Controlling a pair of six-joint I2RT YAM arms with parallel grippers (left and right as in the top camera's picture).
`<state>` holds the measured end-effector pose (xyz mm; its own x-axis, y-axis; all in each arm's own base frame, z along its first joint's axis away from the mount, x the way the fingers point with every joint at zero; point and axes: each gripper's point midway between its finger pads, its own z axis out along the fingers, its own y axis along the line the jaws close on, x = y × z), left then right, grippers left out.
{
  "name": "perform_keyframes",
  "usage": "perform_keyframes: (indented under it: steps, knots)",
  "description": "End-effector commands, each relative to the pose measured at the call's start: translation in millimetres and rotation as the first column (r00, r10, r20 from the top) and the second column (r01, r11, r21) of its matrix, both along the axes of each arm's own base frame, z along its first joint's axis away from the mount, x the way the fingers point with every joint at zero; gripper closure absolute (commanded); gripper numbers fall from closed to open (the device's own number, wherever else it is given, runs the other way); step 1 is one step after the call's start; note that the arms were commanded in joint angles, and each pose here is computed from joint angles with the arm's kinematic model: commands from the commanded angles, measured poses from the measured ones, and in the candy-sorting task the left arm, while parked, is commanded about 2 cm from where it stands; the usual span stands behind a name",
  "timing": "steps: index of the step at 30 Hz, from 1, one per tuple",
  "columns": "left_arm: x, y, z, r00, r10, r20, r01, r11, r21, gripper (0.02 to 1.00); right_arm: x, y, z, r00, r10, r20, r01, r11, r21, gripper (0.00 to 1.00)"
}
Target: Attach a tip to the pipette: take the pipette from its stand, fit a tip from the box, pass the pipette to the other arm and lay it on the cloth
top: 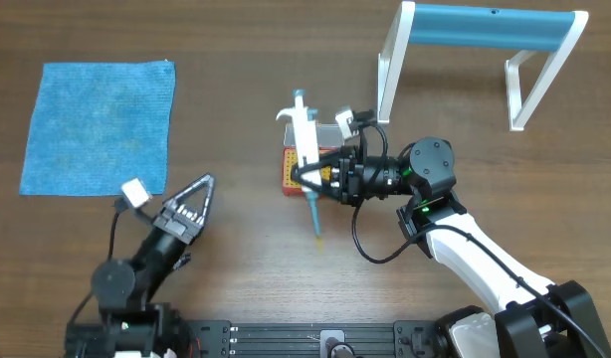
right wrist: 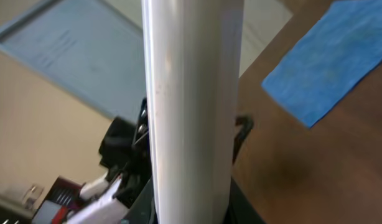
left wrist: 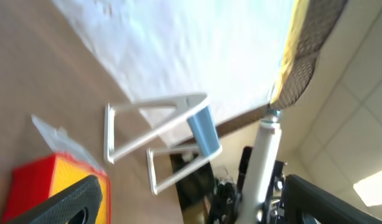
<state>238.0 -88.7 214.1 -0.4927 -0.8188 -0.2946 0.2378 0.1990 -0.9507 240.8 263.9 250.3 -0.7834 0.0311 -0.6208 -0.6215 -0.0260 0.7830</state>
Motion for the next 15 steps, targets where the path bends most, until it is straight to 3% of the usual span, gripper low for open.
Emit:
perform_keyframes:
  steps: [1,5,9,12,13,15]
  knots:
    - [7,-42,46,0.949,-0.315,0.002,0.313,0.946,0.082,0.084,-20,-3,3,0.994,0.110,0.008,-0.109,0.994,-0.006,0.921]
    - [17,-94,57,0.779,-0.626,-0.027,0.624,0.771,0.124,0.049,-19,-4,3,0.995,0.104,0.008,-0.104,0.995,-0.006,0.921]
    - [20,-143,78,0.643,-0.760,0.089,0.740,0.647,0.184,0.045,-17,-5,3,0.995,0.096,0.008,-0.096,0.995,-0.006,0.921]
    - [28,-157,71,0.652,-0.754,0.081,0.736,0.655,0.172,0.045,-19,-6,3,0.994,0.111,0.008,-0.111,0.994,-0.008,0.921]
    - [30,-156,73,0.661,-0.744,0.100,0.722,0.666,0.189,0.108,-19,-6,3,0.994,0.111,0.008,-0.111,0.994,-0.008,0.921]
    - [36,-155,77,0.687,-0.714,0.136,0.683,0.698,0.214,0.119,-21,-6,3,0.993,0.120,-0.007,-0.120,0.993,-0.009,0.921]
